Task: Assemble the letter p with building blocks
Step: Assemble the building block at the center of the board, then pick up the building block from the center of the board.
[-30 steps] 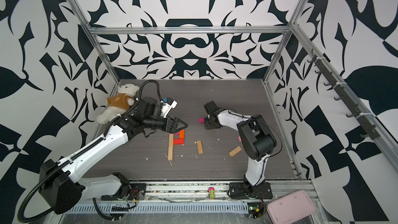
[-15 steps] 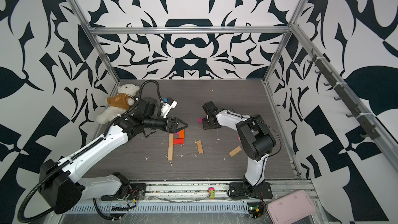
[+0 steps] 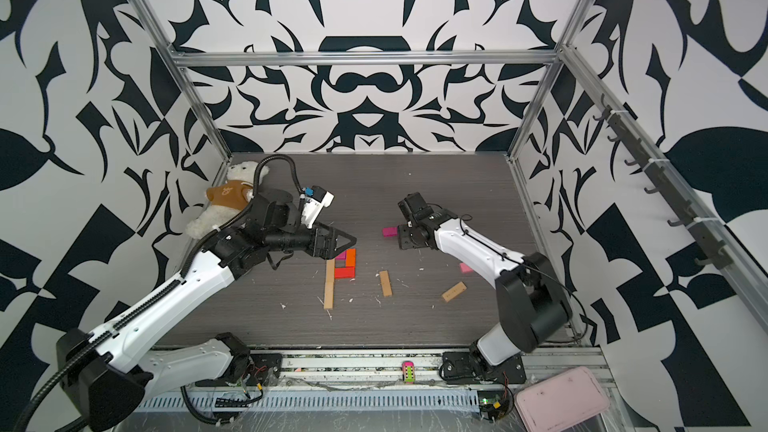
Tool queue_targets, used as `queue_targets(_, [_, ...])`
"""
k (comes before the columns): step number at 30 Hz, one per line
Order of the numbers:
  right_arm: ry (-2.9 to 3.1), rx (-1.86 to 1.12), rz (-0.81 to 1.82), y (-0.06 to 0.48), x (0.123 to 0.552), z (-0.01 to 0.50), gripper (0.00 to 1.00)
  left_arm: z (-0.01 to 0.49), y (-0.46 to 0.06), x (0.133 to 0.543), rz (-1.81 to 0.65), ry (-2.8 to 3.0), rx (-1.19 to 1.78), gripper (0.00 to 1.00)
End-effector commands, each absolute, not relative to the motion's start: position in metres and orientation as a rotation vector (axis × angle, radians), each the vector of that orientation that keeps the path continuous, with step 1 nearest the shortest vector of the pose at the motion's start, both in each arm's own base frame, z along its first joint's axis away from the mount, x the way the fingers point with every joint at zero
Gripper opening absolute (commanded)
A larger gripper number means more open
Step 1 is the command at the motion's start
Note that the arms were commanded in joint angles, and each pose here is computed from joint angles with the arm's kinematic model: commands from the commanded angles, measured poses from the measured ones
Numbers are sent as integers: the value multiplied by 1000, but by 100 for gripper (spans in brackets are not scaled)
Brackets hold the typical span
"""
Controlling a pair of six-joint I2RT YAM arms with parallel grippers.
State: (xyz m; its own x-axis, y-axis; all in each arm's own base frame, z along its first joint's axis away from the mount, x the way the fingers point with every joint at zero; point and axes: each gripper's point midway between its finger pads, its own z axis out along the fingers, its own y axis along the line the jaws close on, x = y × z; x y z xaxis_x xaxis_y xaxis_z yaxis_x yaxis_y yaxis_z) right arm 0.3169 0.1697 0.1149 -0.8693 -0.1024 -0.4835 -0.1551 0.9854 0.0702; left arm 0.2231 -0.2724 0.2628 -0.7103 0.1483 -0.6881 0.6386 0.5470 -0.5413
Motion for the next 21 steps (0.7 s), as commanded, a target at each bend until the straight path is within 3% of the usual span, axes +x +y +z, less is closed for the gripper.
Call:
queue_targets(1, [2667,-229,111,166,277,123,69,259,-258,215,-995,2181,643,99])
queue_targets(10, [2663,-366,213,201,206,116,70,241,-224,174,-1037,2195,565,99])
queue_targets(21, [2686,-361,244,239,193,61,71,219,-178,161,-845,2195,470,99])
